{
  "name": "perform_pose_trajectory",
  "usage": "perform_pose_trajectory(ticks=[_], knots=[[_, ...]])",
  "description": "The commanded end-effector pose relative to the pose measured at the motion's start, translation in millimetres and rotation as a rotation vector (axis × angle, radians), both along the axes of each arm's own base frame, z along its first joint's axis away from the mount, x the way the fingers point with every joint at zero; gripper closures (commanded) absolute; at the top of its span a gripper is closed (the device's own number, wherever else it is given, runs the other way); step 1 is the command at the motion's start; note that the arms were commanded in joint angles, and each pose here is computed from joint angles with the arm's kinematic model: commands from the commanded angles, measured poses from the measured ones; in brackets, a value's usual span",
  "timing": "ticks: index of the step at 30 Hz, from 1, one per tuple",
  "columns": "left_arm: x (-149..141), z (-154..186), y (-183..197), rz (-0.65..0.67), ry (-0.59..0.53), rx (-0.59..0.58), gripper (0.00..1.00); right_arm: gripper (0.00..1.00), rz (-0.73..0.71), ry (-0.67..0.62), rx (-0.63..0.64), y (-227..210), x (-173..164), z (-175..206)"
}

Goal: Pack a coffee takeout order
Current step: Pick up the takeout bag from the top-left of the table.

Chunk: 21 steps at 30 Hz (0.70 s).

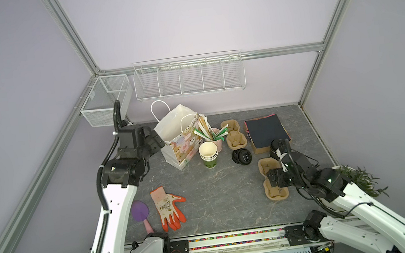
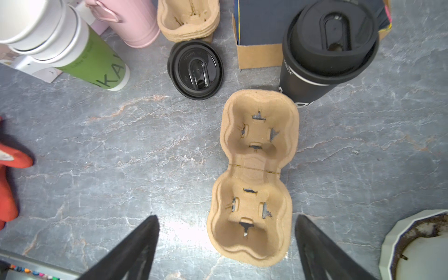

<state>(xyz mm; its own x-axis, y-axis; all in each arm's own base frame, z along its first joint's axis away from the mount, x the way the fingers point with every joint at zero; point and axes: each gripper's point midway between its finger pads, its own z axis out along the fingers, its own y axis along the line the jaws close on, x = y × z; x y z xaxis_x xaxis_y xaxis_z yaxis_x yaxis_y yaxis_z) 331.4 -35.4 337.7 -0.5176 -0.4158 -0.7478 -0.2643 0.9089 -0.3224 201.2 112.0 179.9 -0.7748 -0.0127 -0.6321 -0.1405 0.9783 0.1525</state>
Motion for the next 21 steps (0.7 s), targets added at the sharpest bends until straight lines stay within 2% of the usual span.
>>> perform_pose_trajectory(ticks=[1,7,10,15,21], knots=[[15.9,-1.9,-18.7,-0.057,0.049,-0.076,0.11,0.12,0.009,-0.032,0.015,-3.6,-6.5,13.4],[49.4,-17.7,-22.9,-0.035,0.122,-0.062,0.18,0.12,0.029,-0.042,0.037,-0.6,-10.8,14.8],[59.6,-32.2,-21.7,-0.023,0.165,-0.039,0.26,0.11,0.038,-0.045,0.036,0.7,-11.9,15.2],[62.8,-49.5,-20.5,-0.012,0.214,-0.021,0.3,0.12,0.043,-0.048,0.035,1.1,-12.2,15.8],[61.3,-67.8,-19.2,-0.007,0.258,-0.007,0.44,0.12,0.048,-0.046,0.033,2.6,-12.2,13.7]])
